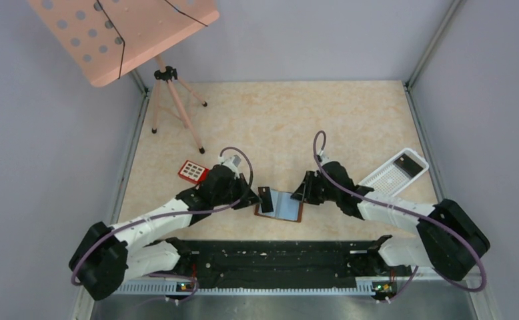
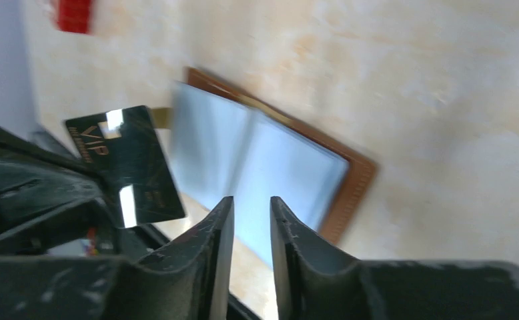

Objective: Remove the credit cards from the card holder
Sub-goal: Place the credit card in the storage box.

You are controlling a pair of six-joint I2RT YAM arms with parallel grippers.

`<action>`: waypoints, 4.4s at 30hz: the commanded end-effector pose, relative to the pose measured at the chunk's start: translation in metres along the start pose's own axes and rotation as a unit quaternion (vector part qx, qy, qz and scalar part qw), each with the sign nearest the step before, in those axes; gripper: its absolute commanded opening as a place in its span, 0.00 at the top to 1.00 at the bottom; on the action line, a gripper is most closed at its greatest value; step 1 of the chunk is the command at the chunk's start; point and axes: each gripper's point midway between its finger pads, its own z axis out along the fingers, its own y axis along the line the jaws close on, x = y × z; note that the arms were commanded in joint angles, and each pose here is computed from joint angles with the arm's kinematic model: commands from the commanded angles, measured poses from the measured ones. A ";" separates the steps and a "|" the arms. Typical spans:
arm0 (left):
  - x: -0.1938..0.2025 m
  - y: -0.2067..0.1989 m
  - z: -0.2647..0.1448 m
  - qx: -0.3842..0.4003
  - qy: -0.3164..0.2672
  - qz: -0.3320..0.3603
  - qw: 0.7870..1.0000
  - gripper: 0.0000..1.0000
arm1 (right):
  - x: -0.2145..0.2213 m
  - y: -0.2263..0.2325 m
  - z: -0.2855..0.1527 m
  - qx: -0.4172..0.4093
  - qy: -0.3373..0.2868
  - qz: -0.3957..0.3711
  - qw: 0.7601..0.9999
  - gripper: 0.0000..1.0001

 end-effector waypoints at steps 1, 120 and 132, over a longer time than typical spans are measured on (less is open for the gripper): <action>-0.029 -0.023 -0.022 0.039 -0.083 -0.019 0.996 1.00 | -0.038 0.057 -0.028 -0.109 -0.067 0.002 0.992 0.70; -0.035 -0.085 -0.024 0.049 -0.090 0.061 0.993 0.01 | -0.214 -0.085 -0.199 0.082 -0.231 0.066 0.967 1.00; -0.088 -0.054 -0.089 -0.074 -0.217 0.190 0.955 0.01 | -0.202 -0.197 -0.266 0.261 -0.226 0.197 0.918 1.00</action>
